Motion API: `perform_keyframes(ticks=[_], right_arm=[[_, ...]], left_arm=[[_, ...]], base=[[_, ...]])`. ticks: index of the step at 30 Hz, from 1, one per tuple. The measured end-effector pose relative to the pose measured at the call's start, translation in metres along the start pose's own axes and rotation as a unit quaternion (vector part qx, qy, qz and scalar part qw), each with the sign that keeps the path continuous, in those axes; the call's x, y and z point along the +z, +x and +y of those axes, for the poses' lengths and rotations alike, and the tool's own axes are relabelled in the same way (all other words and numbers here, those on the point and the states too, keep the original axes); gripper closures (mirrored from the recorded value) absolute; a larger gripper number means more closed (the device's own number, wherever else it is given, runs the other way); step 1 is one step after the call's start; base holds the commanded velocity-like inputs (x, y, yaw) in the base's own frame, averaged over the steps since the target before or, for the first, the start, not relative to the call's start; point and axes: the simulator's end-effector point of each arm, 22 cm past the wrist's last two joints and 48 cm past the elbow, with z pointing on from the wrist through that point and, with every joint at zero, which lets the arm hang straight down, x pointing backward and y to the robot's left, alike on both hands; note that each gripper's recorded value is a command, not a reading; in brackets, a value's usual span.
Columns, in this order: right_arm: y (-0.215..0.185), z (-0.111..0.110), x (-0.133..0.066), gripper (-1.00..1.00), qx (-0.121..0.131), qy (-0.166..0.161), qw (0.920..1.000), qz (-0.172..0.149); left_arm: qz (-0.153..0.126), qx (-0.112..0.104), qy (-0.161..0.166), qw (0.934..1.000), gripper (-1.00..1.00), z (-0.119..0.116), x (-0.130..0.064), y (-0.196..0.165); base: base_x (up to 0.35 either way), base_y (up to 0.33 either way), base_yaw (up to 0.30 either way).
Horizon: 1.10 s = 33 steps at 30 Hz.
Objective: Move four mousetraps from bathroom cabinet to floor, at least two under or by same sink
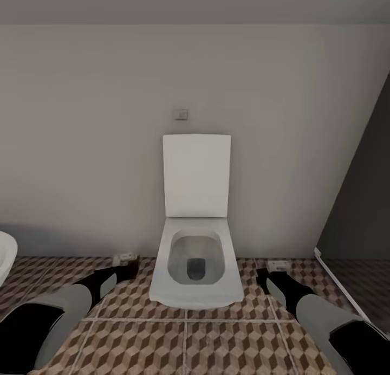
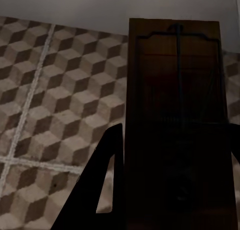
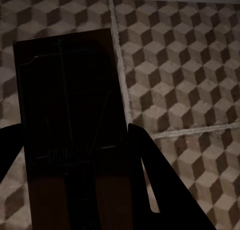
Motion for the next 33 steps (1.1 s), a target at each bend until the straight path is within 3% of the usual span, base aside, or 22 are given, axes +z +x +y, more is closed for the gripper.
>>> perform_keyframes(ticks=[17,33], right_arm=[[0.028,0.009,0.026,1.00,-0.008,-0.002,0.9997,0.023],[0.047,0.014,0.051,1.00,-0.010,0.002,0.9997,0.024]], left_arm=[[0.034,0.002,-0.006,0.9994,1.00,0.005,0.026,0.038],[0.063,0.002,-0.021,0.9978,1.00,0.013,0.047,0.074]], base=[[0.000,0.000,0.000],[0.000,0.000,0.000]])
